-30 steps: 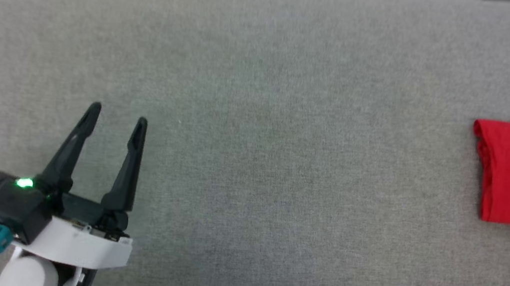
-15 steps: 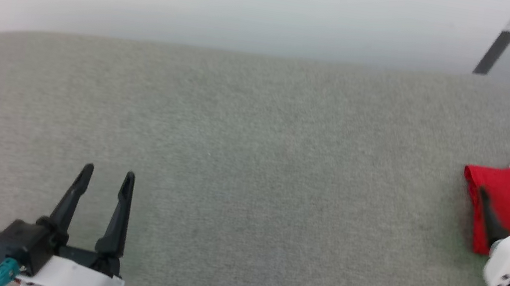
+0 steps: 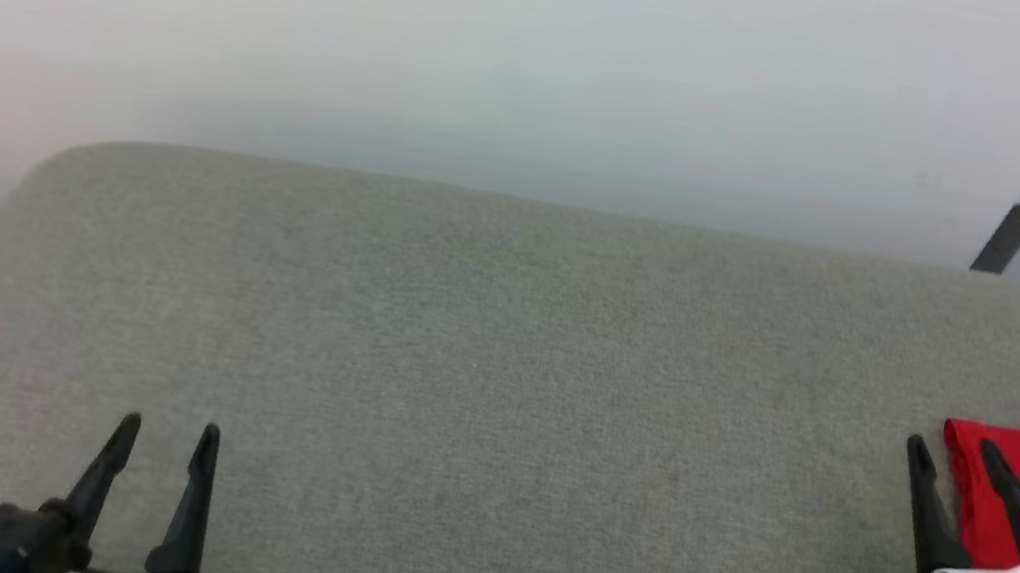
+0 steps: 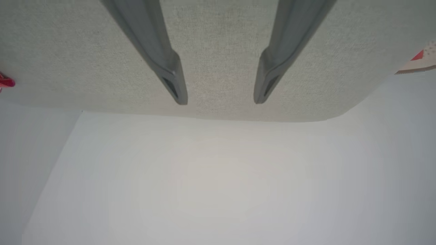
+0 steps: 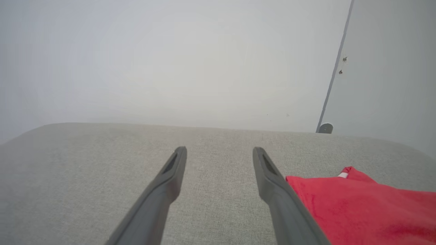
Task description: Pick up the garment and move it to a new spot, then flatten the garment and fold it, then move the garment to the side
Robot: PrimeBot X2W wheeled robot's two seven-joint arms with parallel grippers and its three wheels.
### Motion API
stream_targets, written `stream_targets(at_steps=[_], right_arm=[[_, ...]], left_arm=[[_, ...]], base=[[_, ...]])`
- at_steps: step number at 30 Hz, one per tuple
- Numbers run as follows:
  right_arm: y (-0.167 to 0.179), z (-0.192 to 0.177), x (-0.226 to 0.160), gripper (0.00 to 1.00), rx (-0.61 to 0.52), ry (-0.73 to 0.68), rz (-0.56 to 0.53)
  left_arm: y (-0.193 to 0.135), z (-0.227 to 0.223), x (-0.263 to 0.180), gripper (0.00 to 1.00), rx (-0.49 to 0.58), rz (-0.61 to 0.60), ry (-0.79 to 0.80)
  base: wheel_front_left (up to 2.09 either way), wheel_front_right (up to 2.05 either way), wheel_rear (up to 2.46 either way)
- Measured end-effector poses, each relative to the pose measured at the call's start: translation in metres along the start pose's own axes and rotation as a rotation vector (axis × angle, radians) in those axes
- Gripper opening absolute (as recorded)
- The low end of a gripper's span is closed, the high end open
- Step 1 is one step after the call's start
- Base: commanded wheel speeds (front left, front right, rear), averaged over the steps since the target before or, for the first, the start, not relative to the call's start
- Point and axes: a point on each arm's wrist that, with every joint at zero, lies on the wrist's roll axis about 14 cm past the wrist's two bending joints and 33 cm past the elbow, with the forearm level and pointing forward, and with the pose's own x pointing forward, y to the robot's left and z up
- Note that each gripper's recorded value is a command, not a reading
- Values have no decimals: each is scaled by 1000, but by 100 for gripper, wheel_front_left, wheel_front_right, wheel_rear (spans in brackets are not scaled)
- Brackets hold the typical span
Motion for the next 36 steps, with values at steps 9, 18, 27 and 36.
stream_targets(at_steps=[9, 18, 27, 36], right_arm=[[8, 17, -26, 100, 34, -95, -28], [-2, 20, -55, 100, 38, -97, -96], [-1, 23, -66, 100, 43, -92, -118], [4, 26, -64, 100, 47, -92, -109]], left_arm=[[15, -2, -27, 100, 2, 51, 13], [17, -6, -43, 100, -4, 71, 31], [15, -8, -47, 100, -5, 67, 38], [14, -6, -46, 100, -5, 64, 31]], base=[[0, 0, 0], [0, 0, 0], [0, 0, 0], [0, 0, 0]])
